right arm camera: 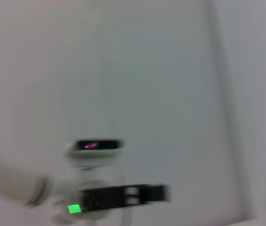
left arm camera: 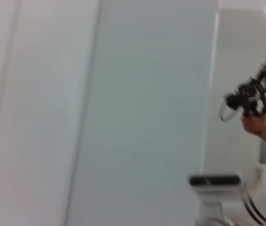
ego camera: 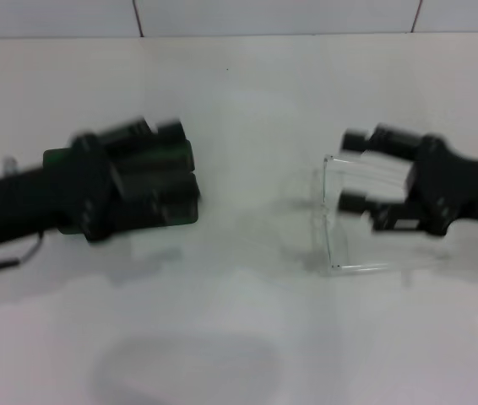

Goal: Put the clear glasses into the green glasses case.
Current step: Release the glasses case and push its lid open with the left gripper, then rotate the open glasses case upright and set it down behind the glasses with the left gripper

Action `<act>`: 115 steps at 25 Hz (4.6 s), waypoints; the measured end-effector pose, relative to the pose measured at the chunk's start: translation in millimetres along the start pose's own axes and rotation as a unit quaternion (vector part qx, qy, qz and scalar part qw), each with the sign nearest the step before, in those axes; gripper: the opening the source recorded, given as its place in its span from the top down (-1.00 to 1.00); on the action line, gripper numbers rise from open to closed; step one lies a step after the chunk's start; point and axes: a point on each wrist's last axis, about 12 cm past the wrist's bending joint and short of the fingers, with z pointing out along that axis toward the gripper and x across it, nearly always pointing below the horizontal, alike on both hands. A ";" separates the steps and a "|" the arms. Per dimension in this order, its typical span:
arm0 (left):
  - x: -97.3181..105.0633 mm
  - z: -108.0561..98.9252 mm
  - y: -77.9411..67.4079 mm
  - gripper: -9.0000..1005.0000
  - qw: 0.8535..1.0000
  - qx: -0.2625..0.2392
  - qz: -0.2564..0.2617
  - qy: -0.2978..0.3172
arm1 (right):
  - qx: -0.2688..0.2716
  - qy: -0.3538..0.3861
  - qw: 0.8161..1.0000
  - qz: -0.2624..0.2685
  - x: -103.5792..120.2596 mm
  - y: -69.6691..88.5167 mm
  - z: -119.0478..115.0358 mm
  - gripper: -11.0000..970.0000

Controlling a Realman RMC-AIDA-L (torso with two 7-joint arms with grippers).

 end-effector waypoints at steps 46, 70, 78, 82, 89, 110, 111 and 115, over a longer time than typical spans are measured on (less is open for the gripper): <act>-68.5 82.7 85.9 -0.50 0.811 -0.183 0.080 0.550 | 0.183 -0.081 0.980 -0.002 13.8 14.4 -66.4 -0.82; -65.0 88.0 88.1 0.57 0.808 -0.202 0.053 0.551 | 0.202 -0.097 0.975 0.003 20.4 26.2 -78.5 -0.83; -73.4 104.8 72.1 0.57 0.805 -0.194 0.094 0.553 | 0.222 -0.119 0.968 -0.005 19.1 32.5 -89.9 -0.83; -76.9 119.8 57.0 0.57 0.815 -0.167 0.120 0.541 | 0.231 -0.129 0.964 -0.011 18.3 34.3 -93.3 -0.83; -67.8 148.8 36.0 0.57 0.807 -0.116 0.152 0.559 | 0.271 -0.164 0.948 -0.033 15.5 40.9 -108.8 -0.82; -51.2 216.7 23.2 0.54 0.795 -0.059 0.211 0.566 | 0.313 -0.178 0.931 -0.055 23.0 54.8 -122.0 -0.82; -50.5 218.4 22.5 0.54 0.795 -0.058 0.215 0.564 | 0.313 -0.178 0.931 -0.055 23.0 54.8 -122.1 -0.82; -48.2 225.6 18.9 0.53 0.792 -0.050 0.231 0.563 | 0.314 -0.178 0.931 -0.055 23.2 55.0 -122.4 -0.83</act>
